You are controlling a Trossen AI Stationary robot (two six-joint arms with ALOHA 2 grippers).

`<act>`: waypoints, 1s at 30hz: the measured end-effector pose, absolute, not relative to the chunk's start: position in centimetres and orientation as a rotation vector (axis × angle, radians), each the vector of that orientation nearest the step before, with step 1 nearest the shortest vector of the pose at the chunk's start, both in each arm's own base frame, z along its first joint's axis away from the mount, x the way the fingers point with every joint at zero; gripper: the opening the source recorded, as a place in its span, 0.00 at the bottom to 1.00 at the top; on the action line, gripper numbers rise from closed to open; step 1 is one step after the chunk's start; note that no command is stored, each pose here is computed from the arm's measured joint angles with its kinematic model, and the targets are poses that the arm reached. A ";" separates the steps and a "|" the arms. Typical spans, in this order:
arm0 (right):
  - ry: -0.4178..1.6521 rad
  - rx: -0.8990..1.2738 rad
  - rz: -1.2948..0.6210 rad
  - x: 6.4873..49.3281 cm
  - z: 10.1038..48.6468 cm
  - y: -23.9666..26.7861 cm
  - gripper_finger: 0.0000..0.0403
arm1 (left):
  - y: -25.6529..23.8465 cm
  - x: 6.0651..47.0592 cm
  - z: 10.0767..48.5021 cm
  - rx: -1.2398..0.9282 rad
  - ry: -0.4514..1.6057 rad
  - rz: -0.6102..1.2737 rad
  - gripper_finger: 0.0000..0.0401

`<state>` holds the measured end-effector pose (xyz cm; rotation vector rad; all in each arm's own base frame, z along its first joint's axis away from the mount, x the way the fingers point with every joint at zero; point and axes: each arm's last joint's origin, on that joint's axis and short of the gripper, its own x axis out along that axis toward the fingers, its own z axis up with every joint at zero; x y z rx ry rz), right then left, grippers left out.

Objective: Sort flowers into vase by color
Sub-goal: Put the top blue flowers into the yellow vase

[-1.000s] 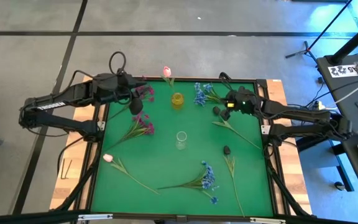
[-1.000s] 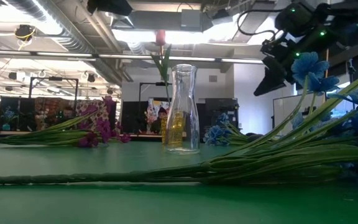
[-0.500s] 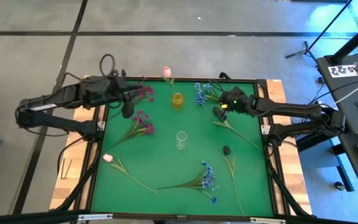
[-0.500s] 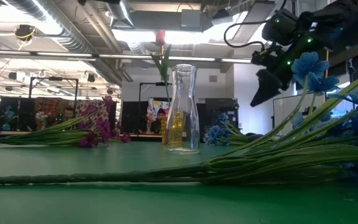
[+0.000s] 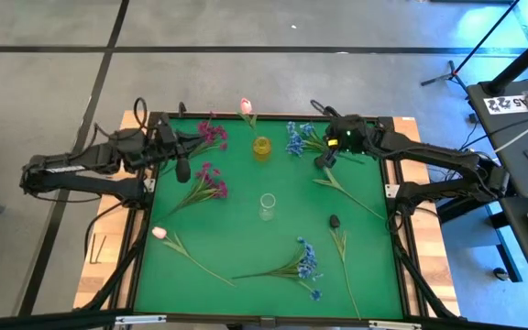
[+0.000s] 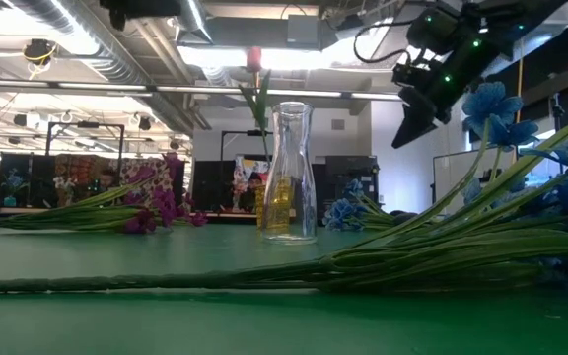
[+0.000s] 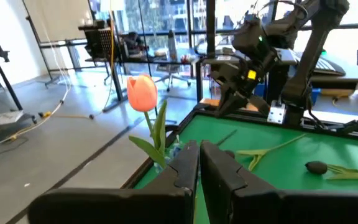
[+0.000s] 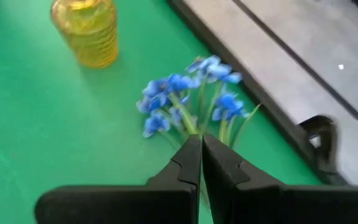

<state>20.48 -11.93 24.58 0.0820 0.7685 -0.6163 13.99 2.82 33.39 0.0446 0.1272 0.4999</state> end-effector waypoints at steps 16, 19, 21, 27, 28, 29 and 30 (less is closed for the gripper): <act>0.982 0.201 -0.446 22.4 20.6 -15.5 0.08 | 2.8 14.2 29.5 -0.028 0.158 0.506 0.01; 1.031 0.195 -0.469 22.4 19.9 -15.7 0.15 | 2.9 14.2 29.5 -0.030 0.159 0.506 0.01; 1.050 0.180 -0.500 22.3 19.8 -15.7 0.22 | 2.9 14.2 29.5 -0.037 0.157 0.507 0.01; 1.054 0.178 -0.522 22.1 19.8 -16.0 0.38 | 2.9 14.3 29.5 -0.051 0.155 0.508 0.01; 1.053 0.185 -0.516 22.1 19.8 -16.0 0.40 | 2.9 14.3 29.5 -0.053 0.155 0.508 0.01; 1.051 0.196 -0.514 21.9 19.8 -16.2 0.41 | 2.9 14.3 29.5 -0.053 0.155 0.508 0.01; 1.049 0.209 -0.507 21.8 19.7 -16.3 0.42 | 2.9 14.3 29.5 -0.054 0.155 0.508 0.02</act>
